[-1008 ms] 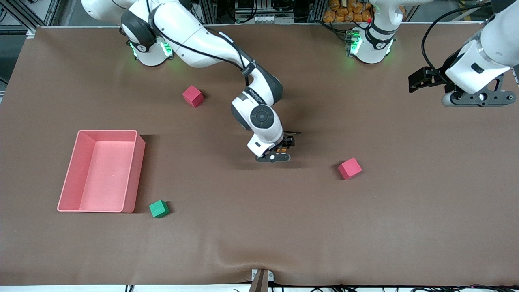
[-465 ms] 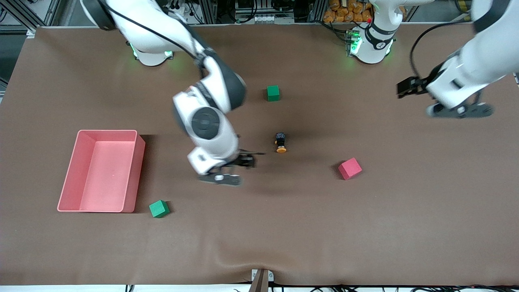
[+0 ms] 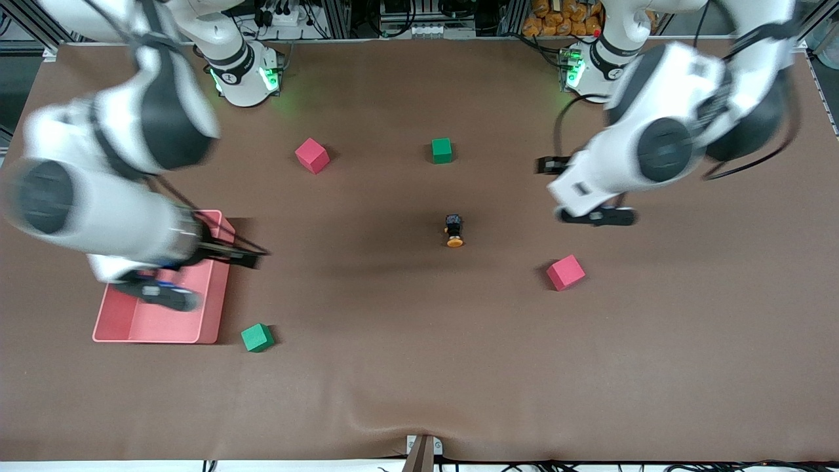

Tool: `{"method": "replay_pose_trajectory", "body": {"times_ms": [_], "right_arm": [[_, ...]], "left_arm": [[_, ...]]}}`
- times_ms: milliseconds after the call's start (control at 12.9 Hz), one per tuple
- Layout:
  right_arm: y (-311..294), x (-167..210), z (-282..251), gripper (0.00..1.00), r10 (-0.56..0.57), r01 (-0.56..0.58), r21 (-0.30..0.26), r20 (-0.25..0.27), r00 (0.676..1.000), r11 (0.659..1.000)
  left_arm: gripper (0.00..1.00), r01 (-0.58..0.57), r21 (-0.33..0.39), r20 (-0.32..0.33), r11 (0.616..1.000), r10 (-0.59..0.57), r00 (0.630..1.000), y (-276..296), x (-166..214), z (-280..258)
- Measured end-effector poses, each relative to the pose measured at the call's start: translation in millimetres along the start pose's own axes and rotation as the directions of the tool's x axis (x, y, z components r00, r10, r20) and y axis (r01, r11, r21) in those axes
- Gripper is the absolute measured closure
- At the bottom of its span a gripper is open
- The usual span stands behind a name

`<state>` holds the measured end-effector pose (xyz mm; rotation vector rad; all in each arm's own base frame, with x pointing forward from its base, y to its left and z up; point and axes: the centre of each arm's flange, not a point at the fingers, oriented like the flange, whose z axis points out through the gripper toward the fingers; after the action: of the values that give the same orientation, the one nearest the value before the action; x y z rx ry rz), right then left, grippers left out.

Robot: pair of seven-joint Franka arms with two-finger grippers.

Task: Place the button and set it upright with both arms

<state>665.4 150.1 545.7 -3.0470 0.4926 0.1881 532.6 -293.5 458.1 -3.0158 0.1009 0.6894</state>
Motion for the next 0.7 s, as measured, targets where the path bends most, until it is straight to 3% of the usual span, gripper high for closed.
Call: {"method": "replay_pose_trajectory", "body": {"times_ms": [155, 388, 698], "right_arm": [[40.4, 2.2, -31.2, 0.00, 0.008, -0.008, 0.030, -0.003, 1.000, 1.000], [81.6, -4.5, -58.5, 0.00, 0.028, -0.029, 0.023, 0.006, 1.000, 0.999], [108.1, -38.7, -73.8, 0.00, 0.040, -0.041, -0.010, -0.066, 0.997, 0.999]], "left_arm": [[0.00, 0.004, 0.009, 0.025, 1.000, -0.004, 1.000, 48.5, 11.1, 26.4], [0.00, 0.040, -0.001, 0.030, 0.999, -0.040, 0.999, 103.6, 30.2, 70.1], [0.00, 0.048, -0.043, -0.009, 0.998, -0.048, 0.999, 137.5, 65.6, 122.4]]}}
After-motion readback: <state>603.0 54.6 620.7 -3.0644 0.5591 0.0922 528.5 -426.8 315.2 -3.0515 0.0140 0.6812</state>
